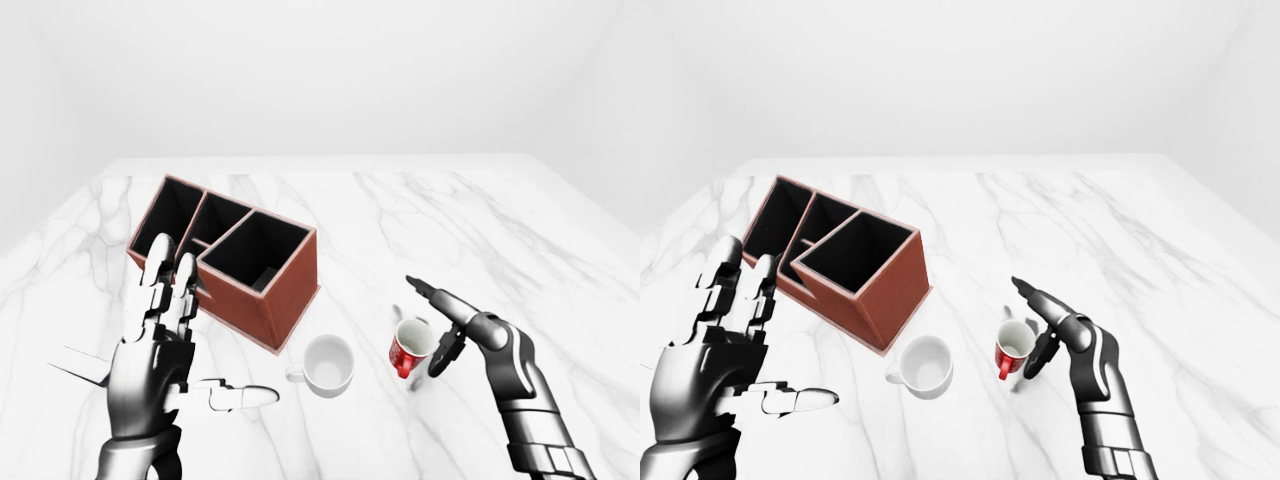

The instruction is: Pick up the red mug and place it to the right of the caddy.

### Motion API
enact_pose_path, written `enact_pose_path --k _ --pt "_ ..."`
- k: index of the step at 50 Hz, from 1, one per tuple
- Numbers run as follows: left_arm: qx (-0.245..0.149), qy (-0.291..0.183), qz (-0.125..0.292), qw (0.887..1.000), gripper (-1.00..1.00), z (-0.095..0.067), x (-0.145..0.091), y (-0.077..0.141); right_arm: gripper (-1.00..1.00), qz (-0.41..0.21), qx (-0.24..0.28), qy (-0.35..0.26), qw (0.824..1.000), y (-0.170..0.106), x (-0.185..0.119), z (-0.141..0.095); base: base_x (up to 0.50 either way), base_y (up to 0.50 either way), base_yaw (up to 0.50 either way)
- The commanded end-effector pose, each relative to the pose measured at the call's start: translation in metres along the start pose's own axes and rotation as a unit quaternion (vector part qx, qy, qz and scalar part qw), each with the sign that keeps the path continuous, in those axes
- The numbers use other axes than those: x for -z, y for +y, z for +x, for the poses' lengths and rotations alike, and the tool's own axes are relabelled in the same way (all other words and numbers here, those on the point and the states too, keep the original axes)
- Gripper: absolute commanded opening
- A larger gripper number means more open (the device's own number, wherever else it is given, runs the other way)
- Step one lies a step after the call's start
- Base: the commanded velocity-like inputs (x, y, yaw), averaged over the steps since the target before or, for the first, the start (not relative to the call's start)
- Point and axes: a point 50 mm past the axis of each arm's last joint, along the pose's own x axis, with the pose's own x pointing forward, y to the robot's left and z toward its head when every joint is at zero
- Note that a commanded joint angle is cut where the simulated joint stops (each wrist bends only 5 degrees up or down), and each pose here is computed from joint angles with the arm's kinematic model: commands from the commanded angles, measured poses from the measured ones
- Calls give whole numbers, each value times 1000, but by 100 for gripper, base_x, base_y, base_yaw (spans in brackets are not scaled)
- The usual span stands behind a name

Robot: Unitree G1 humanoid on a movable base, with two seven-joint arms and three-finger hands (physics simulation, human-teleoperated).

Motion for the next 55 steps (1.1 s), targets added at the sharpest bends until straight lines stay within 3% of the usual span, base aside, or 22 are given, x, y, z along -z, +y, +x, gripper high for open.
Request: enact_pose_path --k 1,35,37,38,39,55 --pt "0 3 -1 1000 100 0 2 1 100 5 -19 9 1000 5 2 8 0 0 0" --pt "0 -4 -2 1000 100 -2 -2 1 100 -1 -39 16 999 22 4 7 0 0 0" --pt "0 -4 -2 1000 100 -1 -2 1 89 0 -39 18 999 22 6 7 0 0 0" --pt "0 -6 -1 1000 100 -1 -3 1 -67 -1 -37 20 999 22 7 5 0 0 0" --pt "0 -5 -1 1000 100 -1 -3 1 -100 -2 -37 23 999 23 9 4 0 0 0" --pt "2 2 -2 1000 100 -1 0 -2 -100 -10 -19 33 999 18 13 -4 0 0 0"
